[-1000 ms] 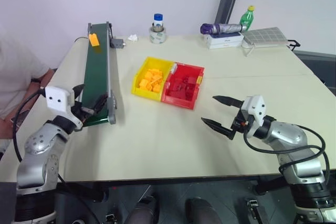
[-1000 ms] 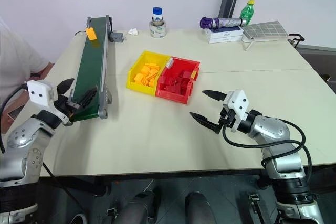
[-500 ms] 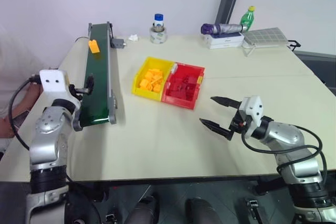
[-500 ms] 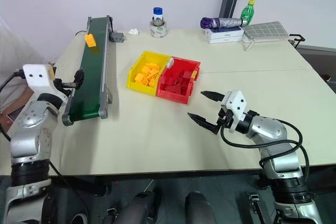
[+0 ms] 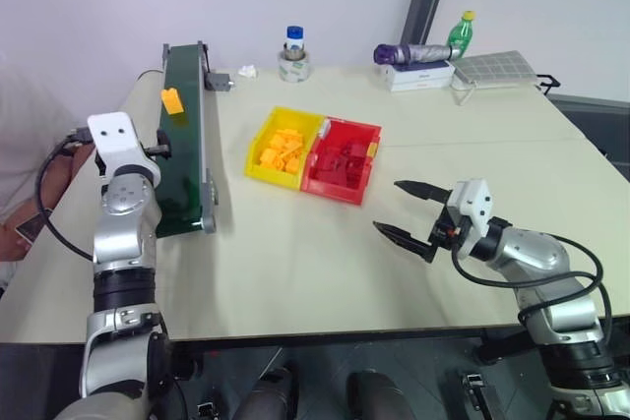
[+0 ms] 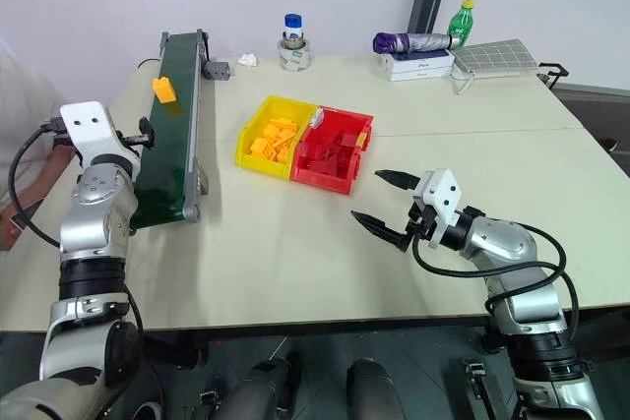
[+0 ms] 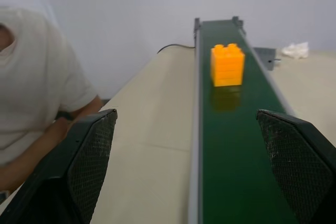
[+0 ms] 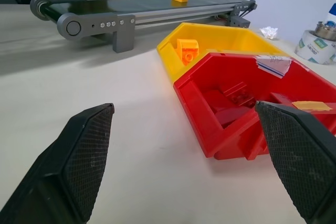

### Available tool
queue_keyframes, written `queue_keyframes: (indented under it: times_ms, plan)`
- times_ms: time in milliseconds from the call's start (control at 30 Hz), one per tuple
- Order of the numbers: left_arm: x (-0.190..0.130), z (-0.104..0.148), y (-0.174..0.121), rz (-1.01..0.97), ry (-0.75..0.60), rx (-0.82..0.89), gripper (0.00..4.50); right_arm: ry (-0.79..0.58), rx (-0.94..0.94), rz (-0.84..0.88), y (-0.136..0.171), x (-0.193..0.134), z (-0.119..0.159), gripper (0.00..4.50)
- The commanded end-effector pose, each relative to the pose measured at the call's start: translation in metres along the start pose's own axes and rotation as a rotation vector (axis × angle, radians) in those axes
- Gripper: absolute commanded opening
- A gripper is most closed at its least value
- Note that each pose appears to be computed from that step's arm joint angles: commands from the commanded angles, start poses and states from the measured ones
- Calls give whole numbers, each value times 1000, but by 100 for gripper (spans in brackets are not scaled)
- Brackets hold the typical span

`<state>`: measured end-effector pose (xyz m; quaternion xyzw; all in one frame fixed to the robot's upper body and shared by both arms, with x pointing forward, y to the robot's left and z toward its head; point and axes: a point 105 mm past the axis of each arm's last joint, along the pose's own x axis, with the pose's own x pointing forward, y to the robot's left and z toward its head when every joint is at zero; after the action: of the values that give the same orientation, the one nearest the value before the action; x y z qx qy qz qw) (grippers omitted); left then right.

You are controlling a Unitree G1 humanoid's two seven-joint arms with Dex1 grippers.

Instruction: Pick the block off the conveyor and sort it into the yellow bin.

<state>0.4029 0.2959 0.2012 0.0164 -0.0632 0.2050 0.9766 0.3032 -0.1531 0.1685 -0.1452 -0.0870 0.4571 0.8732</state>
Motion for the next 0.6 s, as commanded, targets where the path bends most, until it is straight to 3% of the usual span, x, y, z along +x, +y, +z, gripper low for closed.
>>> queue_keyframes:
  times_ms: [33, 600]
  plan:
    - [6, 16, -1, 15, -51, -20, 443, -39, -45, -5, -1, 1, 12, 450]
    - [17, 21, -35, -132, -40, -132, 443, -36, -43, -5, 2, 1, 11, 450]
